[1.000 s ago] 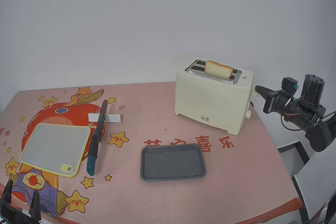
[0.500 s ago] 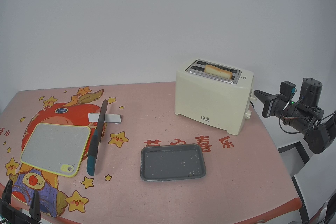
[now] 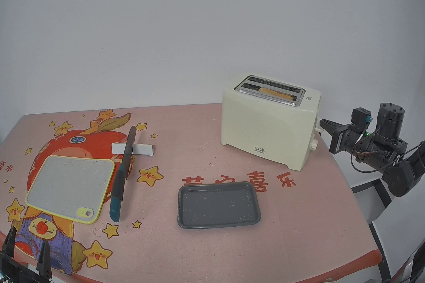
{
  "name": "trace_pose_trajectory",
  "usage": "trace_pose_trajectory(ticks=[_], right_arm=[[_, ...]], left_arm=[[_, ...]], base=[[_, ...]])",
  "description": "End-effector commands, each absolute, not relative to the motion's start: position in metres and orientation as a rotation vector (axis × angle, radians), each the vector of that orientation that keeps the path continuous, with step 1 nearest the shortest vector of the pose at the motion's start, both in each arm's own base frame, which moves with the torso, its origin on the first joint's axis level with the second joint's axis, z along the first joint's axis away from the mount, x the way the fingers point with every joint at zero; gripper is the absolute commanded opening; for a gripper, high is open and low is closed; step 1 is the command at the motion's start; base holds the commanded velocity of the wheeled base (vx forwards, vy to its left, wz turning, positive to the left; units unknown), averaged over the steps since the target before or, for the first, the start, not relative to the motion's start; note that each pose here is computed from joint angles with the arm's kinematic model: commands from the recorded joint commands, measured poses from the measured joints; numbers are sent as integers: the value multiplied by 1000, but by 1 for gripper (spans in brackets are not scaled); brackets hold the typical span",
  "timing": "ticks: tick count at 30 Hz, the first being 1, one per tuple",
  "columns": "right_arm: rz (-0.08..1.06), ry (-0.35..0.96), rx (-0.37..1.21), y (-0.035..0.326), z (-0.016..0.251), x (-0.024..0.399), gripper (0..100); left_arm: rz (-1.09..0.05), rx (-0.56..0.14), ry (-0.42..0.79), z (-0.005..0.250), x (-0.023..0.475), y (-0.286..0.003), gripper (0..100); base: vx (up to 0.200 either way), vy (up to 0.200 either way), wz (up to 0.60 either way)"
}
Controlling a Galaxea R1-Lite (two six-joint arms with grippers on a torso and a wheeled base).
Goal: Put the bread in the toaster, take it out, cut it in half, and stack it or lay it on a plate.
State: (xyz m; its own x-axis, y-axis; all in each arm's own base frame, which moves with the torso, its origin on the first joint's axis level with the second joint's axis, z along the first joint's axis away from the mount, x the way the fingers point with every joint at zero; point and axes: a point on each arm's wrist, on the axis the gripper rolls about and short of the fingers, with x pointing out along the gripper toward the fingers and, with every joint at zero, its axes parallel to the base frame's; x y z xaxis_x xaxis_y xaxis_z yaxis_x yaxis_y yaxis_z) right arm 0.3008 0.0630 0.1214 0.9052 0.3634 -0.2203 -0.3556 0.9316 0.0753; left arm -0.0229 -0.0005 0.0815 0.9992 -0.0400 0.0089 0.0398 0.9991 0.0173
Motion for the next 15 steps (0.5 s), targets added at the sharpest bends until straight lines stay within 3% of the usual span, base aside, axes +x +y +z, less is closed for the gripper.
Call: trace_pose_trajectory(ticks=[1, 15], right_arm=[[371, 257, 34, 63, 116, 301, 0], [370, 266, 26, 63, 112, 302, 0]], left_arm=[[-40, 17, -8, 76, -23, 0, 100], [-40, 17, -8, 76, -23, 0, 100]], base=[[0, 0, 0], [0, 0, 0]])
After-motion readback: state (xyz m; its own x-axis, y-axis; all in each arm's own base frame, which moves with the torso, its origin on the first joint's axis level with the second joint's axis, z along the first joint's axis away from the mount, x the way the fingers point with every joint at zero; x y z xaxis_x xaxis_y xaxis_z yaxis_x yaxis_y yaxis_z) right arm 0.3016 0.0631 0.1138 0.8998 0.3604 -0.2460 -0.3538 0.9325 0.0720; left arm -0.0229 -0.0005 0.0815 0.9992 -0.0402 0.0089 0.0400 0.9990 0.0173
